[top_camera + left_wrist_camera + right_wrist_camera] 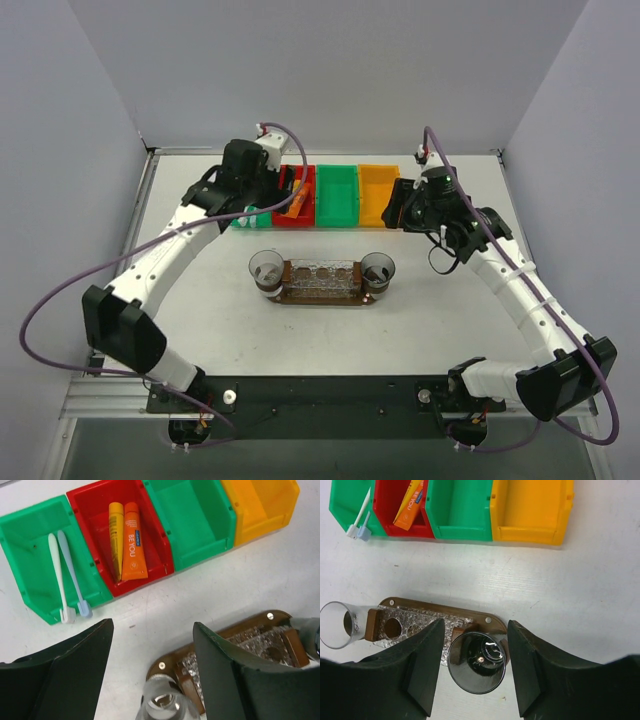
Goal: Prepare toiletry sets of a toothbrush and toothpaste on the tray
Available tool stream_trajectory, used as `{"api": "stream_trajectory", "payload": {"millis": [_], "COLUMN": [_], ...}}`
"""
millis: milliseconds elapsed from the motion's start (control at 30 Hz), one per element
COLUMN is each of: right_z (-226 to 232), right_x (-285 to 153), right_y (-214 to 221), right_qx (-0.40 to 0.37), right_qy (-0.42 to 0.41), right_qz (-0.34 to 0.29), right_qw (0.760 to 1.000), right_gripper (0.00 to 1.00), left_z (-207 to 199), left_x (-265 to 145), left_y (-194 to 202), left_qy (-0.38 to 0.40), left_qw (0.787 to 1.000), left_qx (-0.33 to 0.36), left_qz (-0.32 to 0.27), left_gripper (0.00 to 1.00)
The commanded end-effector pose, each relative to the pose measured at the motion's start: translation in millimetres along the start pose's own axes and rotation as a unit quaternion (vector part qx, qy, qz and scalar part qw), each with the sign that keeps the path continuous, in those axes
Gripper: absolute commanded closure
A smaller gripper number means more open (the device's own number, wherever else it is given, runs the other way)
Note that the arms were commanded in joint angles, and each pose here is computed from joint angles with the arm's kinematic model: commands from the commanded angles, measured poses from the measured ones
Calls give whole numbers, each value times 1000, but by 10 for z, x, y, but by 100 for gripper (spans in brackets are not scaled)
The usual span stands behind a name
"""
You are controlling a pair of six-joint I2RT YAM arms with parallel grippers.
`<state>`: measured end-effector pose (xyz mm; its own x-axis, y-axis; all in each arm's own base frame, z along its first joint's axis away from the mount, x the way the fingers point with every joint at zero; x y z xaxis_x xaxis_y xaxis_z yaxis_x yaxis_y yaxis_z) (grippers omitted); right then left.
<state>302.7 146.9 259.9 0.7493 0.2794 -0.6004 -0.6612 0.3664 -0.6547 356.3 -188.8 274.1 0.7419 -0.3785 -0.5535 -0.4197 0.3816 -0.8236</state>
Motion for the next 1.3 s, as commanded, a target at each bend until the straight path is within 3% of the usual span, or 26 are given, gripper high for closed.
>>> {"api": "stream_trajectory", "payload": {"millis": [0,33,133,567,833,1267], "right_z": [50,35,-52,-157,-114,-156], "right_x": [-203,-238,-289,-249,-155,-88], "right_y": [-241,-262,-316,-427,-482,-469], "right_qx": [25,26,36,50,49,69], "right_qy": [-18,-18,-14,2,3,18], "right_qz": [-36,-40,-47,-31,-14,-5], "right_qw": [999,999,998,998,999,997], "right_gripper": [52,52,53,54,53,53], "left_z": [121,137,180,172,190,240], "left_x": [389,471,758,1555,1810,1997], "left_y": [-213,-218,-221,263,551,643], "left_qy": [-7,-6,0,6,6,10], "left_qw": [999,999,998,992,989,989], "left_qx": [44,43,48,64,54,42], "left_qz": [11,17,34,106,139,139], "left_gripper": [28,33,37,37,37,40]}}
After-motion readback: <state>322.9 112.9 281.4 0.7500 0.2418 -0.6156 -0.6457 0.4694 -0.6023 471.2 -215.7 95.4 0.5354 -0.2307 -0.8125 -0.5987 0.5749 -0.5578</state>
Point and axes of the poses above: each gripper's point midway between its finger pads, its own x axis out along the fingers, its own z axis along the line the jaws close on, y = z × x, the point moved 3 cm from there along -x, back along the fingers, and after that the axes turned 15 degrees about x, right-handed, at the moved point
